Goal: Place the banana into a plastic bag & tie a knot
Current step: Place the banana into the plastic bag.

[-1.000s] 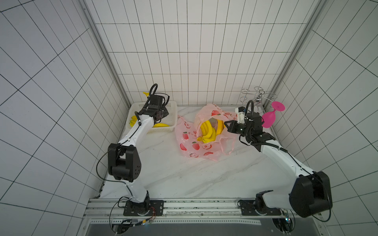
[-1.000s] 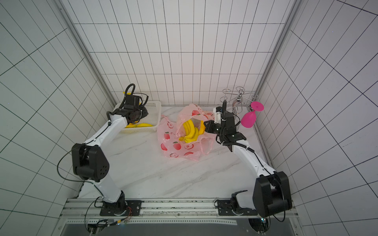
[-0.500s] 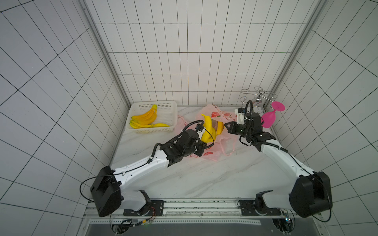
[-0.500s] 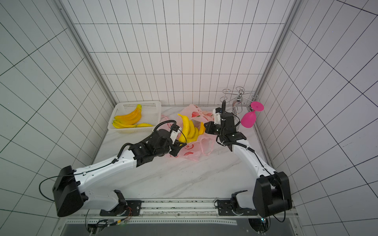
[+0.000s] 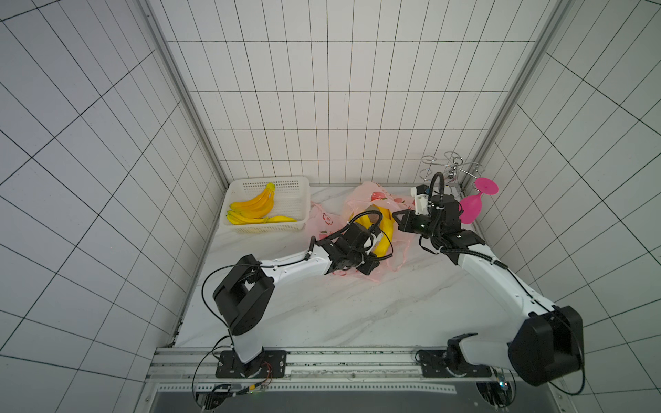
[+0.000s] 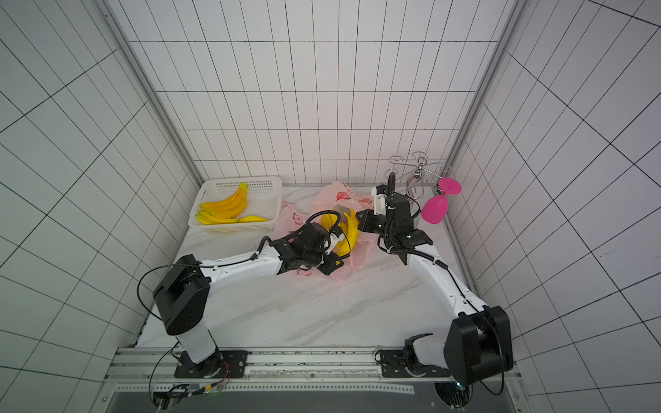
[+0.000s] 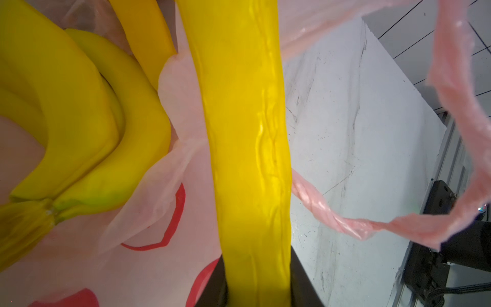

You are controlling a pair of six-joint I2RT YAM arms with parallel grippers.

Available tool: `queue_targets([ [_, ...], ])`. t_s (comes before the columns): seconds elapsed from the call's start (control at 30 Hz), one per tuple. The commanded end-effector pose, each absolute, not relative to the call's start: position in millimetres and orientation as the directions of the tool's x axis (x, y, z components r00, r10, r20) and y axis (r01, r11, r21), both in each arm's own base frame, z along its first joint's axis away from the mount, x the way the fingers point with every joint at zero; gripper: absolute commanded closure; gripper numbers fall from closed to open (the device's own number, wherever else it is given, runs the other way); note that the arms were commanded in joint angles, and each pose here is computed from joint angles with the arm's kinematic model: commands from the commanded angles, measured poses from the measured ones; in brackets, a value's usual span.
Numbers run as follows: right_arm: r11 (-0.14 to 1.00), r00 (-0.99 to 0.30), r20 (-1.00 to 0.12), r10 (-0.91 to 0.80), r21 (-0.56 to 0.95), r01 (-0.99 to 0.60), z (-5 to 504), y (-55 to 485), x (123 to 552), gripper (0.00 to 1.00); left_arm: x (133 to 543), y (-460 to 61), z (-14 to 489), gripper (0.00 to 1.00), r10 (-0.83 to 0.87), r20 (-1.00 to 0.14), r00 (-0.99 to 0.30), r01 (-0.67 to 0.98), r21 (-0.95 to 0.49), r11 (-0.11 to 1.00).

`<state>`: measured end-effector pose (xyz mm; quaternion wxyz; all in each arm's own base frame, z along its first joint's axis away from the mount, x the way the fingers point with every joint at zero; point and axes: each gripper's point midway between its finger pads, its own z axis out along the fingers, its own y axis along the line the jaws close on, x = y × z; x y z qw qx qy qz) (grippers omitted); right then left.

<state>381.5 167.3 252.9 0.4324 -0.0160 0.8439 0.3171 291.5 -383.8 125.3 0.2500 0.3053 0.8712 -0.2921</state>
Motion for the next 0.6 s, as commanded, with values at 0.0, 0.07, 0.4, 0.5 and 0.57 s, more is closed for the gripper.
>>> queue_targets([
  [0.0, 0.793, -0.530, -0.805, 0.266, 0.495, -0.355, 305, 168, 385, 1.00, 316, -386, 140, 0.80, 0.319, -0.640, -0.698, 0.664, -0.413, 0.624],
  [0.07, 0.800, -0.535, -0.803, 0.263, 0.491, -0.344, 300, 166, 386, 1.00, 325, -387, 140, 0.79, 0.305, -0.641, -0.704, 0.656, -0.423, 0.624],
  [0.4, 0.800, -0.565, -0.780, 0.269, 0.507, -0.321, 278, 167, 383, 1.00, 380, -393, 127, 0.74, 0.224, -0.614, -0.757, 0.581, -0.475, 0.661],
  [0.5, 0.804, -0.569, -0.778, 0.266, 0.505, -0.315, 273, 168, 385, 1.00, 396, -394, 130, 0.72, 0.162, -0.614, -0.772, 0.543, -0.506, 0.670],
  [0.57, 0.806, -0.575, -0.775, 0.264, 0.504, -0.309, 269, 168, 386, 1.00, 406, -395, 134, 0.68, 0.128, -0.627, -0.768, 0.528, -0.508, 0.681],
])
